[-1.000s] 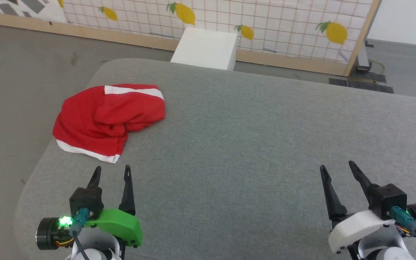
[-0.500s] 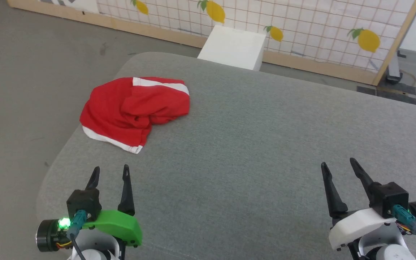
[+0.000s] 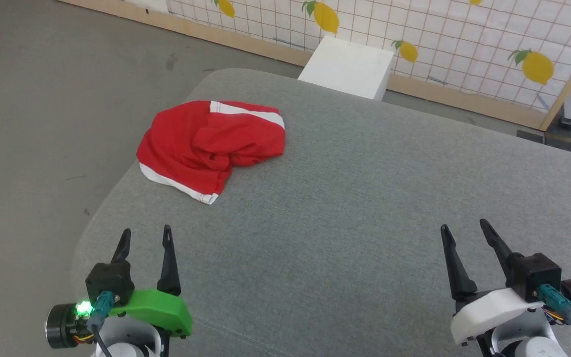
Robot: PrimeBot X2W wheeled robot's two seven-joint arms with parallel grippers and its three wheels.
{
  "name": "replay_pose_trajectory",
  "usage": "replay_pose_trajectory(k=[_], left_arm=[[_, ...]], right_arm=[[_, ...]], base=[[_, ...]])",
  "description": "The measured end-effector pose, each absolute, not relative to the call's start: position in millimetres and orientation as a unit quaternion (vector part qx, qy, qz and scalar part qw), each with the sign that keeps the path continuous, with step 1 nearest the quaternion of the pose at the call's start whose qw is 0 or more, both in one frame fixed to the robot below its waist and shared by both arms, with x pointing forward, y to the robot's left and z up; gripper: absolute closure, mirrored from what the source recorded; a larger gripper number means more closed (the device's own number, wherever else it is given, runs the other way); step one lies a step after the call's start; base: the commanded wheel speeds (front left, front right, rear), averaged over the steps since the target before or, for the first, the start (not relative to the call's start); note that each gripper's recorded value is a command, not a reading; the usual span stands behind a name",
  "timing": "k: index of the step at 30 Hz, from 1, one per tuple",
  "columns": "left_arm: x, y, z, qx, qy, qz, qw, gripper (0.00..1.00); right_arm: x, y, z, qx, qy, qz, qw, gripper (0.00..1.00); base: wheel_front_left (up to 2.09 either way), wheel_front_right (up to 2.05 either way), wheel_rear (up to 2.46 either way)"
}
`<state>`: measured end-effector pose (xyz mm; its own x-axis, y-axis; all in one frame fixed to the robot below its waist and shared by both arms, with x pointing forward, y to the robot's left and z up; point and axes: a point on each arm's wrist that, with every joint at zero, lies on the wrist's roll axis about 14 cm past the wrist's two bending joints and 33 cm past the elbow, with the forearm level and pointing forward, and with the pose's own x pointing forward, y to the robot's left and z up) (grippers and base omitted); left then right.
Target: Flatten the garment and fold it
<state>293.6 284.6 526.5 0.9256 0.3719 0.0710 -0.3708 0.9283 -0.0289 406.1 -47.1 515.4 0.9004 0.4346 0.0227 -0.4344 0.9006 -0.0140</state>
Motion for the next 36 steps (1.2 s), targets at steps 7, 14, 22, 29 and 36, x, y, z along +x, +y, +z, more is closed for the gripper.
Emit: replay_pose_trajectory(k=[7, 14, 22, 29, 36], left_arm=[[284.8, 292.7, 527.2, -0.010, -0.043, 0.207, 0.977, 0.00], [274.9, 301.0, 525.0, -0.010, -0.045, 0.225, 0.973, 0.00], [263.1, 309.4, 522.3, -0.012, -0.046, 0.245, 0.968, 0.00], [251.9, 317.4, 519.2, -0.019, -0.047, 0.265, 0.963, 0.00], [241.0, 324.9, 516.7, -0.018, -0.047, 0.284, 0.957, 0.00]], right_arm=[[407.2, -37.5, 515.7, -0.003, -0.016, 0.235, 0.972, 0.00], [408.1, -27.6, 516.4, 0.001, -0.019, 0.248, 0.969, 0.00], [409.8, -15.1, 517.8, 0.003, -0.024, 0.263, 0.964, 0.00], [411.3, -2.4, 518.0, 0.005, -0.027, 0.279, 0.960, 0.00], [412.4, 9.4, 516.9, 0.011, -0.027, 0.293, 0.956, 0.00]], base=[[0.00, 0.00, 0.00], [0.00, 0.00, 0.00], [0.00, 0.00, 0.00], [0.00, 0.00, 0.00], [0.00, 0.00, 0.00]])
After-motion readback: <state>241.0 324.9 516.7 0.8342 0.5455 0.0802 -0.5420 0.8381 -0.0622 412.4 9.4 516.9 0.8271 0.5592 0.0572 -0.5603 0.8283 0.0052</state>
